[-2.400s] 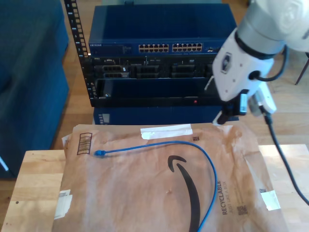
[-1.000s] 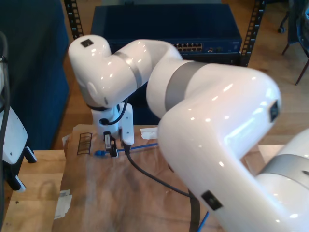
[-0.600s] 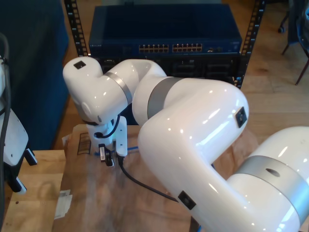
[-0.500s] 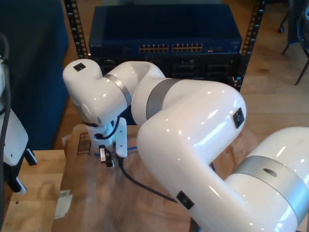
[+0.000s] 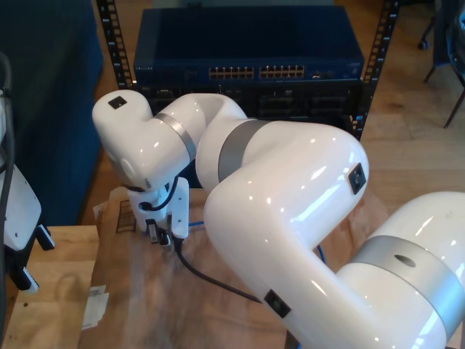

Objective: Grab the cable and plug it in

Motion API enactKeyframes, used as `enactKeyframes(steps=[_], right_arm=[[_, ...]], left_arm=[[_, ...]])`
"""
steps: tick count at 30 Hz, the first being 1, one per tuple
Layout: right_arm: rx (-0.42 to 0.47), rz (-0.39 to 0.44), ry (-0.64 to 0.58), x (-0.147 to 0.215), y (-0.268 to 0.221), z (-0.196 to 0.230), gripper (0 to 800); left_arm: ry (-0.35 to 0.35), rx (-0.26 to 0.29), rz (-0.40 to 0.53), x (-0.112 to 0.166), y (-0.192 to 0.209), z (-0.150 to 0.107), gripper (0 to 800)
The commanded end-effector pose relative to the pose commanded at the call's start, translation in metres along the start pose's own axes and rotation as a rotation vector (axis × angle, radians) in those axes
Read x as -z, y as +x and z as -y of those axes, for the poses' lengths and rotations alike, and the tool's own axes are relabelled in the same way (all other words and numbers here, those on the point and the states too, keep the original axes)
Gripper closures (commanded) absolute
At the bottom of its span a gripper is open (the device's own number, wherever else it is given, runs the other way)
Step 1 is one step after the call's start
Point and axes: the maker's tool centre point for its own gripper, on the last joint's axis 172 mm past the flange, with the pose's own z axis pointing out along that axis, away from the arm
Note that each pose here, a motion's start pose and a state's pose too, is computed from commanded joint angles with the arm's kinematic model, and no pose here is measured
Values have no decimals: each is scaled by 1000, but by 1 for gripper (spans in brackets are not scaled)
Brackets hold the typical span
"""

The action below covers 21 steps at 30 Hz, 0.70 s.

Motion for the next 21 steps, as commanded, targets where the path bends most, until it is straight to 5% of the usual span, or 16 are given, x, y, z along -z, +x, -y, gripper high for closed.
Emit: enactKeyframes(steps=[5,11,14,21], right_arm=[[0,2,11,0,-1,3,656],[4,9,24,7,-3,7,781],[12,6,23,11,-2,5,797],[4,41,55,91,54,4,797]], left_arm=[[0,0,0,0,0,0,1],[0,0,0,0,0,0,1],[-1,0,0,1,0,0,1],[-8,2,47,1,-16,-3,1]])
